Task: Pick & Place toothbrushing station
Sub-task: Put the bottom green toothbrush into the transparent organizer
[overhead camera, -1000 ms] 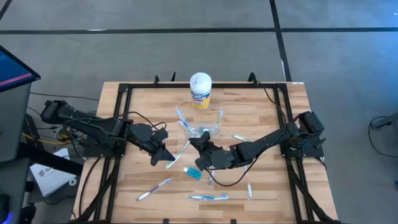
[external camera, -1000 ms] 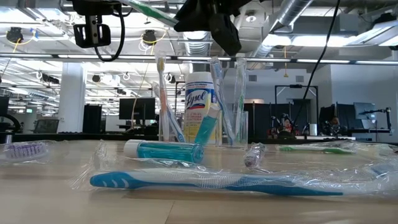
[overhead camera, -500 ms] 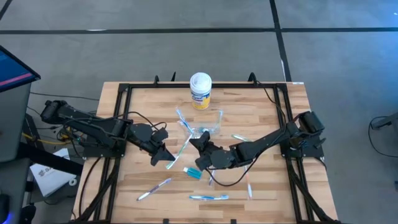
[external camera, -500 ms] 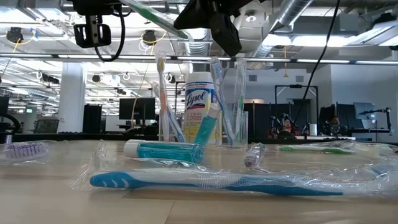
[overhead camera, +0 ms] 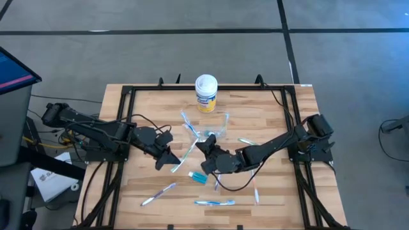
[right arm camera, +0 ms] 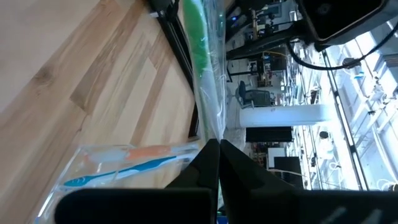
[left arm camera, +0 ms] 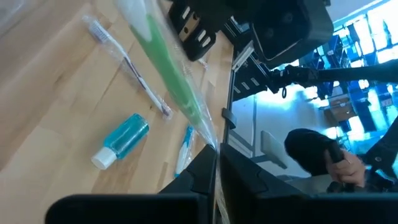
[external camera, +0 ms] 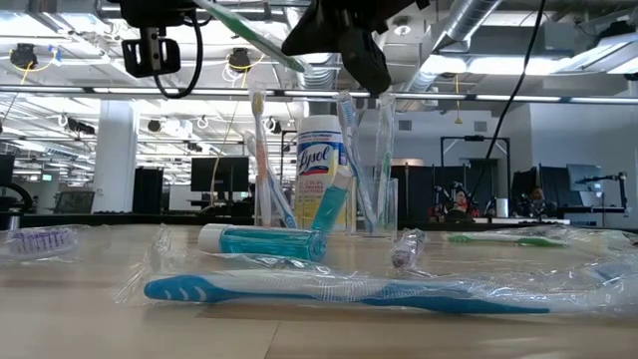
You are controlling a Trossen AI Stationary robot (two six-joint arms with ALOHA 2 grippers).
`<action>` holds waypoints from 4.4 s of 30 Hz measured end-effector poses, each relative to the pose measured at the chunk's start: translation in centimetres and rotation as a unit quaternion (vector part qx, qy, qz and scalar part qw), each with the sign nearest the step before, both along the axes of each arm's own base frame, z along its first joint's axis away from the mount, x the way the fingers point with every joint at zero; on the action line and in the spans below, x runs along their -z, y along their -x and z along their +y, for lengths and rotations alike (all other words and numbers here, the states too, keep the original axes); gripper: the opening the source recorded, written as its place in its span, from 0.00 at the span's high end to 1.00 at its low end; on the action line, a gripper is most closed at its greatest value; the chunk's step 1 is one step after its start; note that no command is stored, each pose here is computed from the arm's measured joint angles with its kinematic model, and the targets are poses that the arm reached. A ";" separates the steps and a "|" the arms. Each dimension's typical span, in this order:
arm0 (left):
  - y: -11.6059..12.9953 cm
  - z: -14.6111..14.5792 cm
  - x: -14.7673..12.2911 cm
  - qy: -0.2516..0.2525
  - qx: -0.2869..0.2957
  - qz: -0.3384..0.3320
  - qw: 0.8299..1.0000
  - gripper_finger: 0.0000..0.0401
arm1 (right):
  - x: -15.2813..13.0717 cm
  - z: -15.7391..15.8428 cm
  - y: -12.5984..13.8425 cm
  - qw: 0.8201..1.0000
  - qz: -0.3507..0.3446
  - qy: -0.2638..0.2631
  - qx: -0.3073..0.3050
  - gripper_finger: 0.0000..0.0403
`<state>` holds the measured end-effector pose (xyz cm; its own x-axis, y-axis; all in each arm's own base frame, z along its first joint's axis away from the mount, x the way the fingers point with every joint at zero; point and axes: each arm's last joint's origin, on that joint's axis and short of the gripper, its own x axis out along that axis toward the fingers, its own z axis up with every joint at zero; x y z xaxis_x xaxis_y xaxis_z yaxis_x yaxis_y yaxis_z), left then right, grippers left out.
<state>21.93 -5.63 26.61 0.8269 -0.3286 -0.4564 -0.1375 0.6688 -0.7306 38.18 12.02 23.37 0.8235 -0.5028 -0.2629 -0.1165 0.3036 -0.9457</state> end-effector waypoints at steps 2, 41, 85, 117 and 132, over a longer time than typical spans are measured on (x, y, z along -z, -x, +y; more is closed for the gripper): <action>0.0 0.0 0.0 -0.018 0.011 -0.010 1.000 0.93 | 0.0 0.1 0.0 1.000 0.000 0.000 -0.002 1.00; 2.7 1.2 -3.8 -0.303 0.043 -0.198 0.931 0.77 | -4.6 0.3 3.0 0.972 -0.059 -0.218 -0.062 1.00; 0.3 0.3 -3.9 -0.529 0.069 -0.268 0.802 0.53 | -6.6 -6.7 2.7 0.840 -0.070 -0.533 -0.076 1.00; -1.8 -0.6 -4.3 -0.533 0.080 -0.369 0.757 0.57 | -6.8 -6.9 2.6 0.839 -0.076 -0.533 -0.079 1.00; -1.6 -0.7 -4.7 -0.526 0.083 -0.393 0.749 0.76 | -6.8 -7.1 2.6 0.838 -0.070 -0.534 -0.085 1.00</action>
